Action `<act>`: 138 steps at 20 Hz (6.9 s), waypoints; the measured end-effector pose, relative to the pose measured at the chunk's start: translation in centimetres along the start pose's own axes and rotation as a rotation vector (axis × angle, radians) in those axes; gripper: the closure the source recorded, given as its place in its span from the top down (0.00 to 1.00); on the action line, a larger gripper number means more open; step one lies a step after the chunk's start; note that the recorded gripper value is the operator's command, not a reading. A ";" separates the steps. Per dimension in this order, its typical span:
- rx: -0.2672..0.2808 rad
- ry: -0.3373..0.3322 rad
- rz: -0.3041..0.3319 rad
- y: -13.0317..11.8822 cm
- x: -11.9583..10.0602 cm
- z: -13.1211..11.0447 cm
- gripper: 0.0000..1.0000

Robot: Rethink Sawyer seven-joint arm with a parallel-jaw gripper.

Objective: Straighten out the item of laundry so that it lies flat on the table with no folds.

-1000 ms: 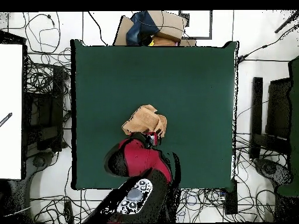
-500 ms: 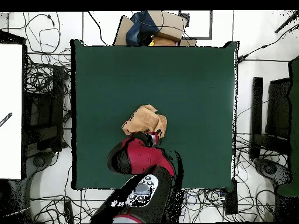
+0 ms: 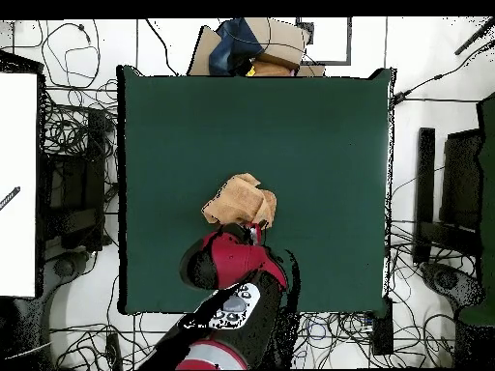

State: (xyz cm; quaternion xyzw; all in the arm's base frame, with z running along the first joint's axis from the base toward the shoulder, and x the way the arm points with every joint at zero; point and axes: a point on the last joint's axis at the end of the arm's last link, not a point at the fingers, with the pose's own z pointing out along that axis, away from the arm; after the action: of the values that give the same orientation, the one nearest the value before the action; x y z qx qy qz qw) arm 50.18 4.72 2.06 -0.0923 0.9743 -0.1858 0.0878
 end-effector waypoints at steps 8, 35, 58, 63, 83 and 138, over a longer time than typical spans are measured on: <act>-0.019 -0.013 -0.006 1.0 0.2 0.9 1.00; -0.053 -0.037 0.004 1.8 0.1 -0.4 1.00; -0.053 -0.072 0.044 -0.2 -2.4 -5.3 1.00; -0.053 -0.077 0.040 0.0 -2.5 -5.3 1.00; -0.046 -0.133 0.012 -0.2 -2.8 -5.5 1.00; -0.006 -0.109 -0.056 0.6 2.3 1.3 1.00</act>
State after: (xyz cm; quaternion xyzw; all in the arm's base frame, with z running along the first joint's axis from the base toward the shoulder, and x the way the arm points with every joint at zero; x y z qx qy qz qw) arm 48.12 4.30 0.34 -0.1297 0.9657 -0.1797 0.1351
